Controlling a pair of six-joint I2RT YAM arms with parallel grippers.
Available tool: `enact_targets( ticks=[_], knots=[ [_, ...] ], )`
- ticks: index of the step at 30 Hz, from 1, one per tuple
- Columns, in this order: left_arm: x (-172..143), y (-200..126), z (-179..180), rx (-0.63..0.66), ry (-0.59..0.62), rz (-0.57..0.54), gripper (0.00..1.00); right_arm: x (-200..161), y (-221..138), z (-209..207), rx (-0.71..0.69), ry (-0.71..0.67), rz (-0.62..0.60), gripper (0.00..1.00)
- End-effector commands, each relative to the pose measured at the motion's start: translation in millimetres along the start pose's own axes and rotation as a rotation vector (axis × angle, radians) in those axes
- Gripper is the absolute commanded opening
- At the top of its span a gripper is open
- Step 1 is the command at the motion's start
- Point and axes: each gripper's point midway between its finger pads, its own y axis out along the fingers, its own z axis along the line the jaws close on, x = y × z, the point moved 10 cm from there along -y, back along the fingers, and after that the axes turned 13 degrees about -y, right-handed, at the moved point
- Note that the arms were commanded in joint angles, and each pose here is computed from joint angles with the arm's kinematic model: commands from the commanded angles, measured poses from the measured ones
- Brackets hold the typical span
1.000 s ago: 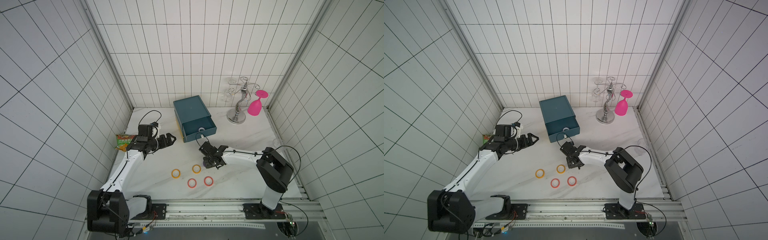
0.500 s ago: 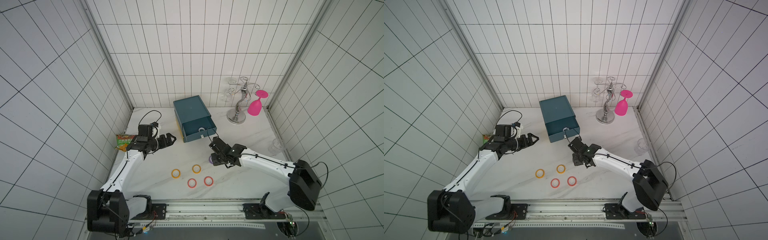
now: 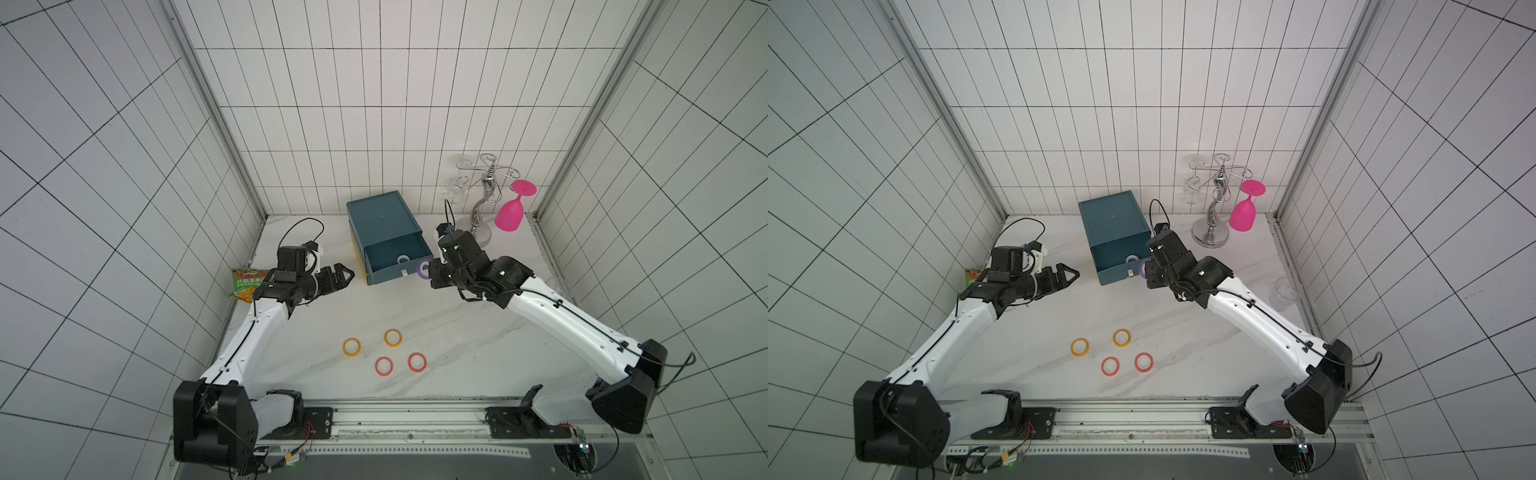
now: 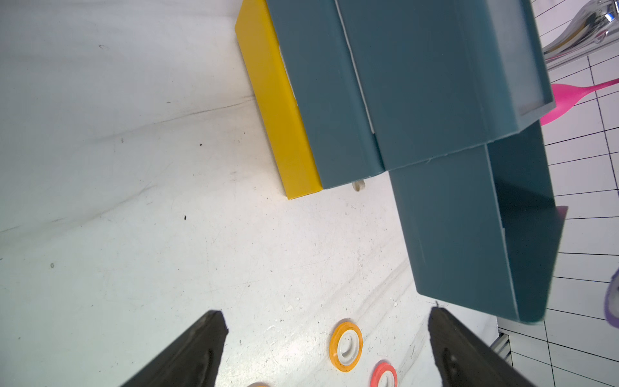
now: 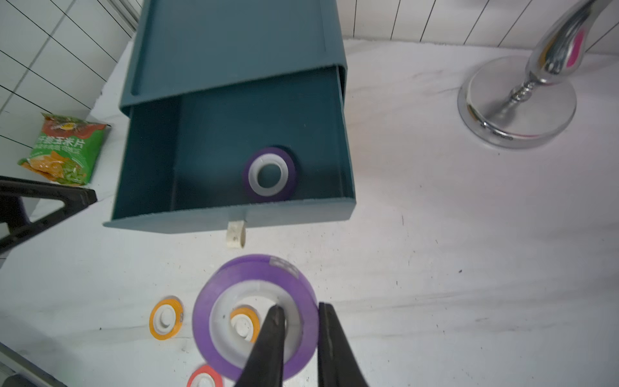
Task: Place the transparent tape into the drawer according to color
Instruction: Place the tape in the drawer.
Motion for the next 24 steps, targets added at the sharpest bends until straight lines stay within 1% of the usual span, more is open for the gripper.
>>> enact_targets(
  ticks=[1,6,11,13,14,15,16,18,20,24],
  knots=[
    [10,-2,-12,-0.040,0.029,-0.028,0.98,23,8,-1,-0.015,-0.035,-0.038,0.00],
    [17,-2,-18,-0.048,0.035,-0.043,0.98,43,36,-1,-0.005,-0.049,-0.025,0.00],
    [29,0,-27,-0.064,0.042,-0.070,0.98,46,66,1,0.017,-0.055,0.010,0.00],
    [35,2,-33,-0.071,0.050,-0.081,0.98,46,75,2,0.024,-0.057,0.022,0.07],
    [39,4,-36,-0.072,0.053,-0.085,0.98,46,77,3,0.028,-0.058,0.023,0.14],
    [42,5,-40,-0.075,0.061,-0.088,0.98,46,79,3,0.030,-0.063,0.025,0.24],
    [45,6,-44,-0.079,0.068,-0.092,0.98,46,79,3,0.030,-0.064,0.023,0.33],
    [52,11,-53,-0.085,0.083,-0.096,0.98,47,78,2,0.031,-0.066,0.018,0.46],
    [57,16,-61,-0.087,0.098,-0.098,0.98,47,73,2,0.036,-0.067,0.003,0.55],
    [66,28,-75,-0.084,0.124,-0.099,0.98,45,56,-1,0.050,-0.061,-0.046,0.65]
  ],
)
